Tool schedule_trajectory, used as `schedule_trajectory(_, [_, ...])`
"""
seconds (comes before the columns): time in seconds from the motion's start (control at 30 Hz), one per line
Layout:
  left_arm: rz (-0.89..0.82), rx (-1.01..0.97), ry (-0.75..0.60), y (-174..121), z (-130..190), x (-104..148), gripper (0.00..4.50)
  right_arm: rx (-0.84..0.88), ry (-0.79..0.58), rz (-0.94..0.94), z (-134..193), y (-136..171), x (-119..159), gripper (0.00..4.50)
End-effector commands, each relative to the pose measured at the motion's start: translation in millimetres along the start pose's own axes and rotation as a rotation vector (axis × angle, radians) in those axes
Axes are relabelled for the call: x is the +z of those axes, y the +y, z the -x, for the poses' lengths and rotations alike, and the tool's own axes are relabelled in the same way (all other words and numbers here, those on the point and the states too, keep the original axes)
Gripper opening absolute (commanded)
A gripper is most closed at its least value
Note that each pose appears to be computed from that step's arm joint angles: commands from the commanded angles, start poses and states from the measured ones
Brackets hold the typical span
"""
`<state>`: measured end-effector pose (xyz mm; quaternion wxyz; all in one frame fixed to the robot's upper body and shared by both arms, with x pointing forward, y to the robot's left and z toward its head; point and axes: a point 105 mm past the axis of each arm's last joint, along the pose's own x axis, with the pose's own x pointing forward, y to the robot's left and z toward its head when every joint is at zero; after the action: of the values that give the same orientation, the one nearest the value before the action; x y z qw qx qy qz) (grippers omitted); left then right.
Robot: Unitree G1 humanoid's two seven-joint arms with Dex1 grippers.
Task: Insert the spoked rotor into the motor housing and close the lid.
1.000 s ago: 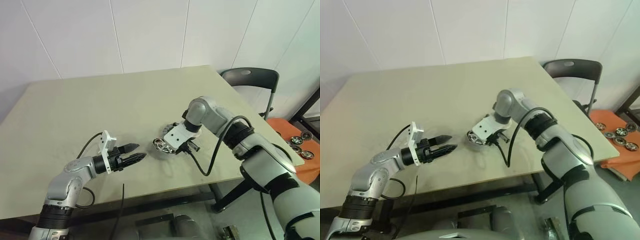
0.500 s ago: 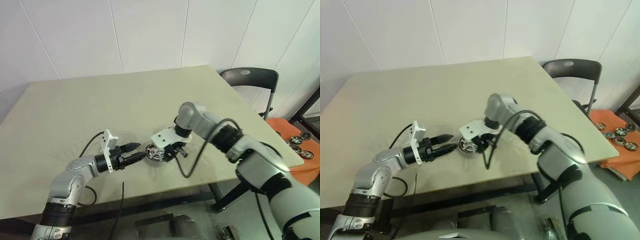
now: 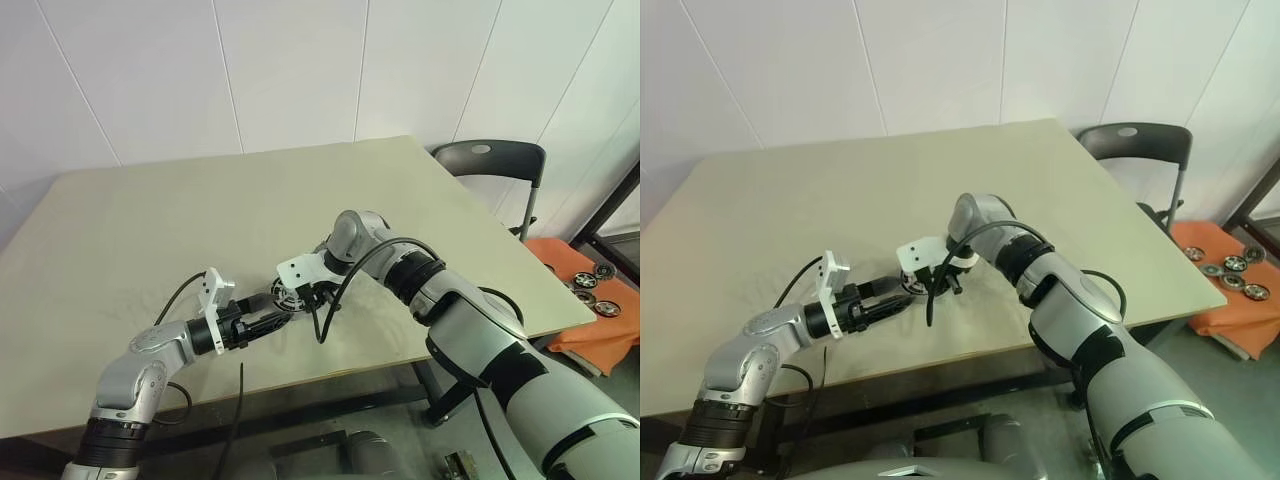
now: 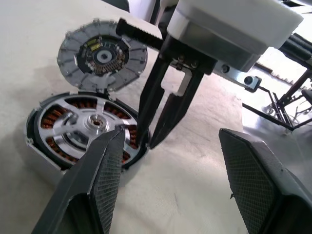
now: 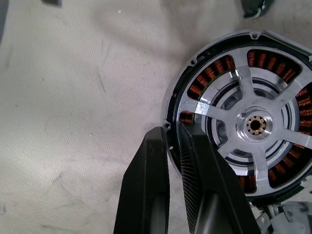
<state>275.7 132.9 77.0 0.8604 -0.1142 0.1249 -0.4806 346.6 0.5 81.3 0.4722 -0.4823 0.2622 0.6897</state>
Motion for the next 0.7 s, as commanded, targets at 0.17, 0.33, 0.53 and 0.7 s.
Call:
schedule_trajectory(0.17, [-0.053,-0.010,-0.032,-0.2,0.6,16.7,3.29,-0.079,0.023,-0.014,13.9,-10.9,-4.8,1.69])
schedule_trajectory(0.33, [-0.055,-0.014,-0.028,1.5,0.9,17.5,3.29,-0.037,0.012,0.080,21.5,-3.9,0.2,1.96])
schedule_trajectory(0.53, [-0.056,-0.016,-0.024,3.4,1.2,18.2,3.29,0.033,-0.058,0.182,35.3,12.5,11.5,1.96])
schedule_trajectory(0.7, [-0.057,-0.015,-0.021,5.2,3.0,18.5,3.29,0.029,-0.138,0.216,44.8,15.0,22.9,1.96])
